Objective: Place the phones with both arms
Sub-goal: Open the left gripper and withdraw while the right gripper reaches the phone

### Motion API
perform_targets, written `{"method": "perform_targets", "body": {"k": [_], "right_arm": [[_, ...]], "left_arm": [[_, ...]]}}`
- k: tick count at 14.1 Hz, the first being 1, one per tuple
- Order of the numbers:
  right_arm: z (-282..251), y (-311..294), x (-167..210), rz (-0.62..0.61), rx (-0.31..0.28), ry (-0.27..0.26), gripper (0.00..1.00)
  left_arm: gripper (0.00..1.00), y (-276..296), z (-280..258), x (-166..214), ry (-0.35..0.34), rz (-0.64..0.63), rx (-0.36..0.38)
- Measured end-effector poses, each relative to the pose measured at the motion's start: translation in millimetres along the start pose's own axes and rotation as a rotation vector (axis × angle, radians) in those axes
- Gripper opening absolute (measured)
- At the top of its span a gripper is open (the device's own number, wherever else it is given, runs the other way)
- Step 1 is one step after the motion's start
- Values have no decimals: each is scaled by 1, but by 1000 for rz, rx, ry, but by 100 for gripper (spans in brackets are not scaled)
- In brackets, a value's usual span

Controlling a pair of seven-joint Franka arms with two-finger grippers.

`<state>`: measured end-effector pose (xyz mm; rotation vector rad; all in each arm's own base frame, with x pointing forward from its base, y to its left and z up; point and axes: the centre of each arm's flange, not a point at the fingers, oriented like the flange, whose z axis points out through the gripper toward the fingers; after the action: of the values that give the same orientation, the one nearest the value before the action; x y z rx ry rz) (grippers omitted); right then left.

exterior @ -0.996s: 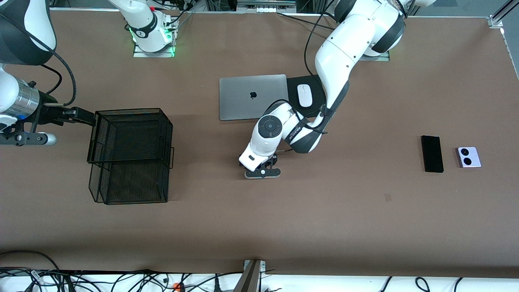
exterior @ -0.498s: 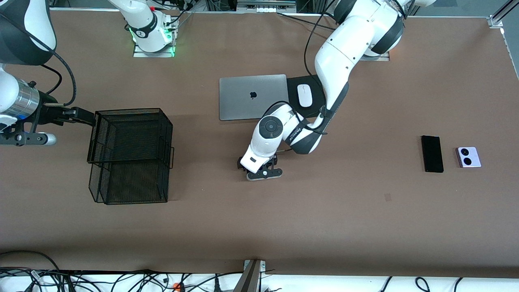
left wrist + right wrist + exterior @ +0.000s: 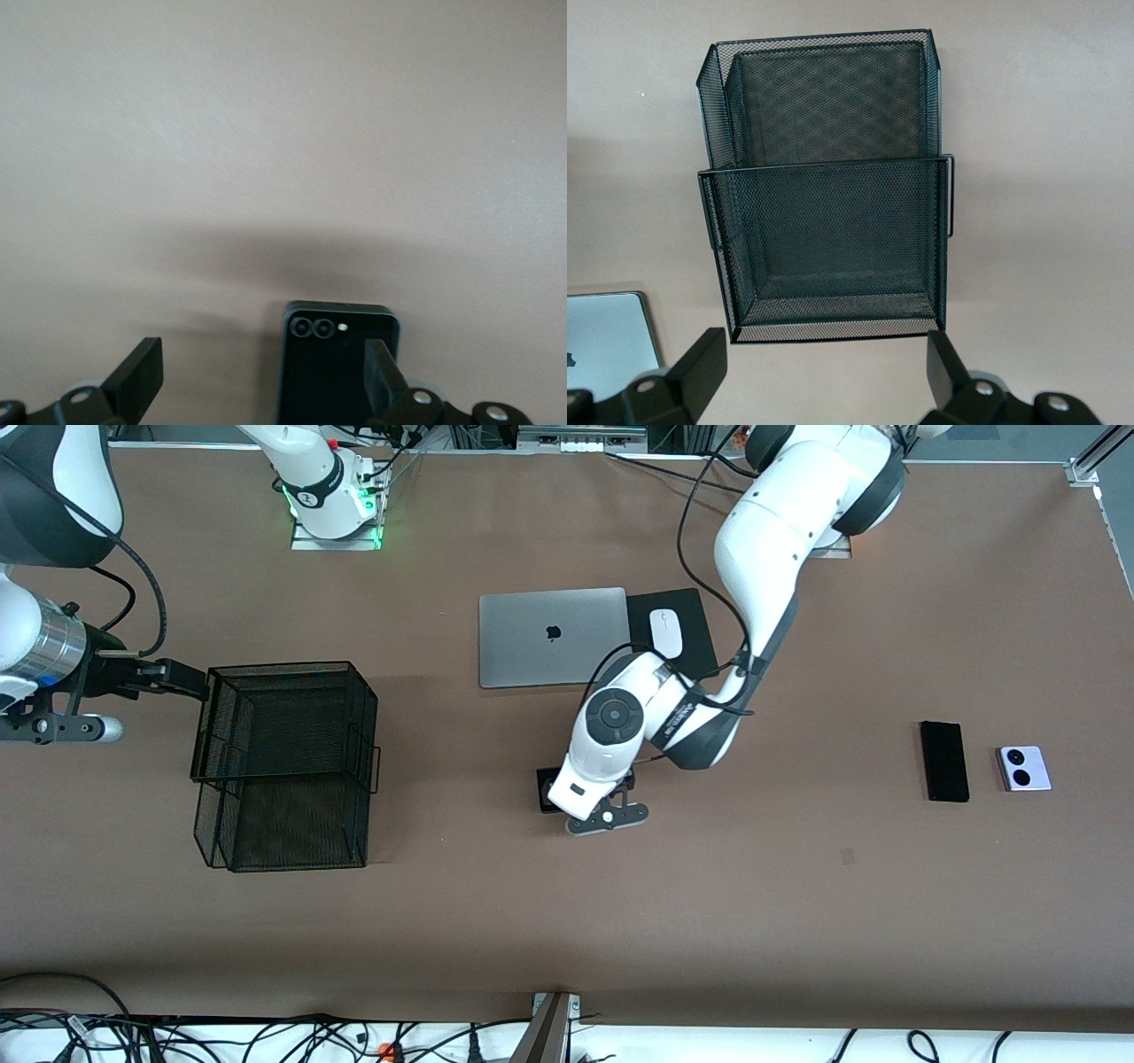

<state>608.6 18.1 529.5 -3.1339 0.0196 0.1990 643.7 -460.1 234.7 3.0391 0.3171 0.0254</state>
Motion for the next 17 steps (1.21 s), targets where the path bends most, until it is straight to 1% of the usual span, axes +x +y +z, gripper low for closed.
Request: {"method": "perform_targets", "body": {"k": [2, 3, 4, 6, 7, 9, 10, 11, 13, 14, 16, 17], "right_arm": [[0, -3, 0, -5, 1, -3, 100], [1, -11, -1, -15, 7, -6, 100], [3, -26, -1, -17, 17, -12, 100], [14, -73, -2, -13, 39, -28, 100], [21, -102, 0, -33, 42, -13, 100], [39, -167, 6, -99, 47, 45, 100], [51, -196, 7, -130, 47, 52, 100], [64, -226, 8, -144, 49, 62, 100], [96, -282, 13, -140, 65, 101, 100], [115, -307, 15, -142, 78, 126, 100], [158, -353, 17, -155, 104, 175, 100], [179, -374, 17, -172, 121, 211, 100]], "left_arm": [[100, -26, 5, 10, -69, 63, 86], [100, -46, 7, 21, -104, 82, 121], [100, -69, 7, 35, -124, 93, 143], [100, -113, 7, 60, -141, 106, 181], [100, -134, 7, 68, -151, 126, 205], [100, -185, 5, 85, -172, 188, 260], [100, -213, 2, 93, -188, 212, 277], [100, -242, -1, 101, -201, 229, 296], [100, -295, 0, 112, -213, 247, 340], [100, -315, 5, 115, -199, 251, 340], [100, -350, 16, 115, -153, 267, 309], [100, -366, 19, 112, -141, 280, 296]]}}
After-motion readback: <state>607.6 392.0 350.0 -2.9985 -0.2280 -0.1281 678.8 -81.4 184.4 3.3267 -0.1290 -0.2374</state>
